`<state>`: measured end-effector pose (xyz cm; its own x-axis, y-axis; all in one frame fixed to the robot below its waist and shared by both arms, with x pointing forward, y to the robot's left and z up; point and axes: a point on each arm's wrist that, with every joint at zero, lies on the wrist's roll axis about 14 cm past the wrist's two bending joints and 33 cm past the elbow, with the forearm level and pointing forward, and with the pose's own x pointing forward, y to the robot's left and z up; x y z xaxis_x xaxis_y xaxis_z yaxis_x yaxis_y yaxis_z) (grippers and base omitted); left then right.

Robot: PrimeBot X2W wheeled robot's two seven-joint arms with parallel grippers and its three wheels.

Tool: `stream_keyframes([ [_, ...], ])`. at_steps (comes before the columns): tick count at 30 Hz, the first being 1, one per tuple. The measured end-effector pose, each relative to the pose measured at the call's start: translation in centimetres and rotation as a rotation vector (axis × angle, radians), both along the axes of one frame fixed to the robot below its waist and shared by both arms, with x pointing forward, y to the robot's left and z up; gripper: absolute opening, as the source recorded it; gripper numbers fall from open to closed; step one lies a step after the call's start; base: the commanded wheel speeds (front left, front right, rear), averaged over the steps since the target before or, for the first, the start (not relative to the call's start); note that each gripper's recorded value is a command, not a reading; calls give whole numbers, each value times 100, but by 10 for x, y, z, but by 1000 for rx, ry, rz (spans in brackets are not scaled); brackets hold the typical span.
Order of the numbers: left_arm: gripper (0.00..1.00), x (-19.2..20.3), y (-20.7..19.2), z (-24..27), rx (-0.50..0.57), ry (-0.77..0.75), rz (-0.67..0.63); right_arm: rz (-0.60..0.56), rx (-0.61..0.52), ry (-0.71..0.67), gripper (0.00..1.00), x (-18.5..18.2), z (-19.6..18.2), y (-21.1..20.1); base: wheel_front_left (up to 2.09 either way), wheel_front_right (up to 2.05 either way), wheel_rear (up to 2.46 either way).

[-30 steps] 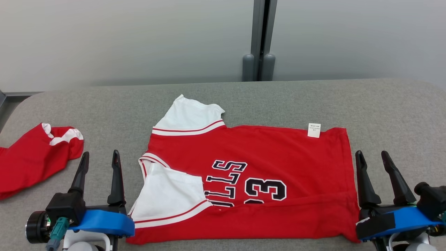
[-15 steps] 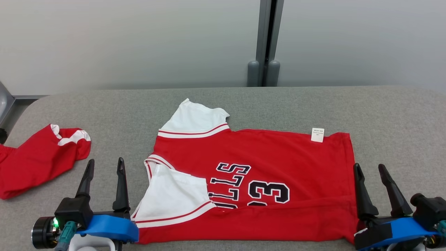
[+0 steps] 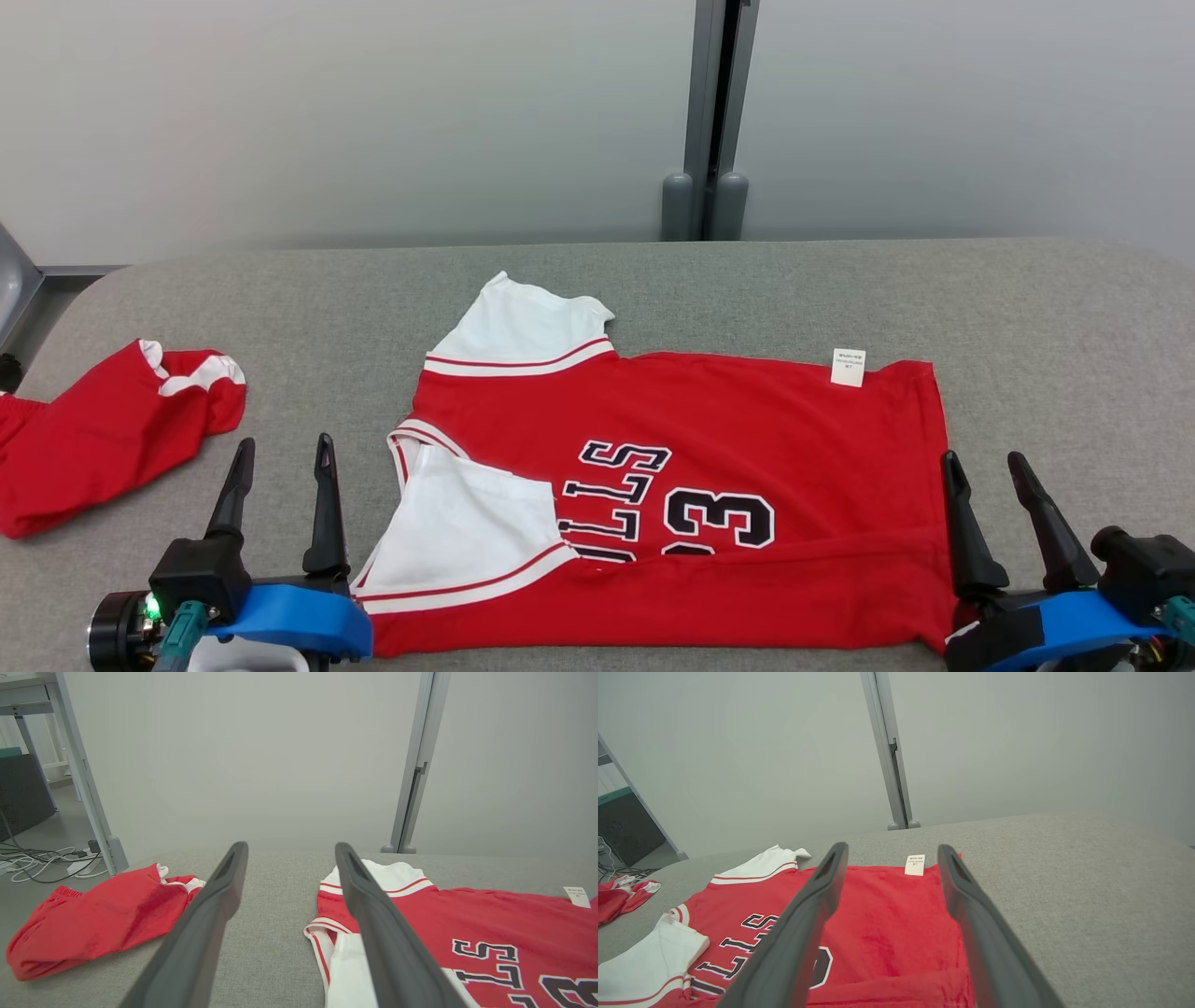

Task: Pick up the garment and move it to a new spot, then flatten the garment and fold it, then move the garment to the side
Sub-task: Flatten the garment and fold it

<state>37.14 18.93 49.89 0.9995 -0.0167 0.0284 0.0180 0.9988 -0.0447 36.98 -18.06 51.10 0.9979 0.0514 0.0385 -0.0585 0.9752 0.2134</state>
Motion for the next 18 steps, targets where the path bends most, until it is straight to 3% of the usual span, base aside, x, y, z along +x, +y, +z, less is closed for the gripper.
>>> stream_keyframes([
  [12, 100, 1, 2, -5, 5, 16, -3, -10, -13, 22, 100, -1, -4, -4, 0, 0, 0],
  [18, 100, 35, -4, 19, 16, -35, -54, -40, -70, 35, 100, 17, 0, -17, 0, 0, 0],
])
